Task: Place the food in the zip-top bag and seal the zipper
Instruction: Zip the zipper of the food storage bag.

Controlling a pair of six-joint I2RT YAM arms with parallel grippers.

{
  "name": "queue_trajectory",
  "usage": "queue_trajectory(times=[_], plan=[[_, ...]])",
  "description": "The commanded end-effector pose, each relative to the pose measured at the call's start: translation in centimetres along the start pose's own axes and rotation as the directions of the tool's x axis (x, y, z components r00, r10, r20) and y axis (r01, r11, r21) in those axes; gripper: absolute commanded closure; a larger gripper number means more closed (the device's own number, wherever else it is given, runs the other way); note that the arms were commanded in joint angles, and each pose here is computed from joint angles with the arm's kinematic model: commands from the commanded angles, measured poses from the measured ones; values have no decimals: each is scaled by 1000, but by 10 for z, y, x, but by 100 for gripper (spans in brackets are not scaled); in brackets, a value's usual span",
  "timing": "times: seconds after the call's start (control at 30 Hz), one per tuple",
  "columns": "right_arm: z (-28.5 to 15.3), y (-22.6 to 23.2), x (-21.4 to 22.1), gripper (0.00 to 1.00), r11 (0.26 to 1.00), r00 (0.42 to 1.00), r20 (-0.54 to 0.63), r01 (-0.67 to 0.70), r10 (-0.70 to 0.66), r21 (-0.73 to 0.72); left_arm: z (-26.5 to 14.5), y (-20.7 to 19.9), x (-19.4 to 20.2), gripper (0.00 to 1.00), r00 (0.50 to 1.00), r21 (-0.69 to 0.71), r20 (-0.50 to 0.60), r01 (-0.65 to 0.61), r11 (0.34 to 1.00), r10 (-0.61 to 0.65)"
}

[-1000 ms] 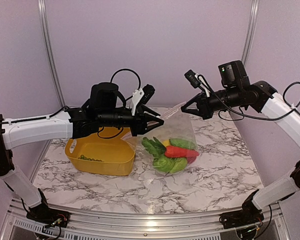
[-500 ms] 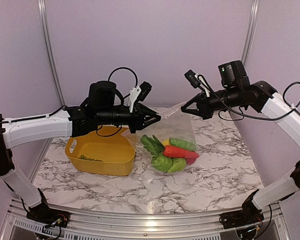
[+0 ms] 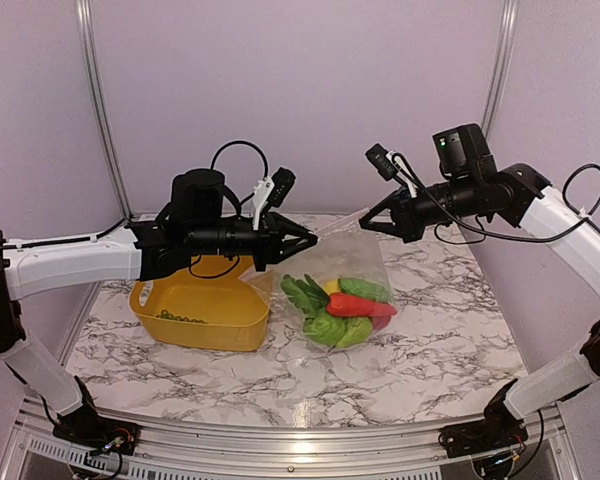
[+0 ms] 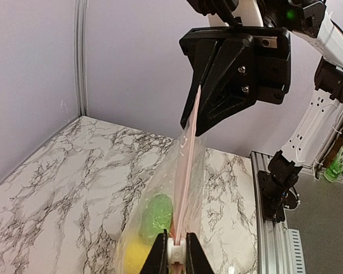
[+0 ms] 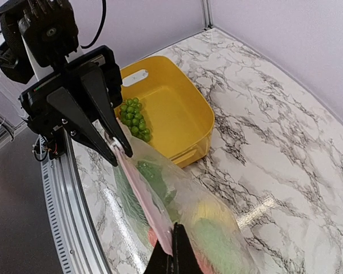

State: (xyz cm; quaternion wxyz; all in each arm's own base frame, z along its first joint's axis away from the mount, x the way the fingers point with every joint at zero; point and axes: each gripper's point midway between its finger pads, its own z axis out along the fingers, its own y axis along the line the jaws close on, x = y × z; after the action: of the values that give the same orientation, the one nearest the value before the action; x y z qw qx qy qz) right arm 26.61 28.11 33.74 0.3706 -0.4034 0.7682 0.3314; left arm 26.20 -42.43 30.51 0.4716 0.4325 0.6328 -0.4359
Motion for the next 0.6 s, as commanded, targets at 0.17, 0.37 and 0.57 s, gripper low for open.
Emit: queue_trajectory(times=[0.17,0.37,0.57], plan=[[-14,-27,-17,100,994,997,74,-20,12,110,-34,3,44,92,994,-32,-87,60,998,-63],[-9,-30,-21,100,995,997,76,-32,25,97,-40,2,55,89,992,-42,-108,55,998,-59],[-11,-38,-27,100,991,995,94,-49,37,123,-42,8,58,85,992,-69,-115,48,996,-56]])
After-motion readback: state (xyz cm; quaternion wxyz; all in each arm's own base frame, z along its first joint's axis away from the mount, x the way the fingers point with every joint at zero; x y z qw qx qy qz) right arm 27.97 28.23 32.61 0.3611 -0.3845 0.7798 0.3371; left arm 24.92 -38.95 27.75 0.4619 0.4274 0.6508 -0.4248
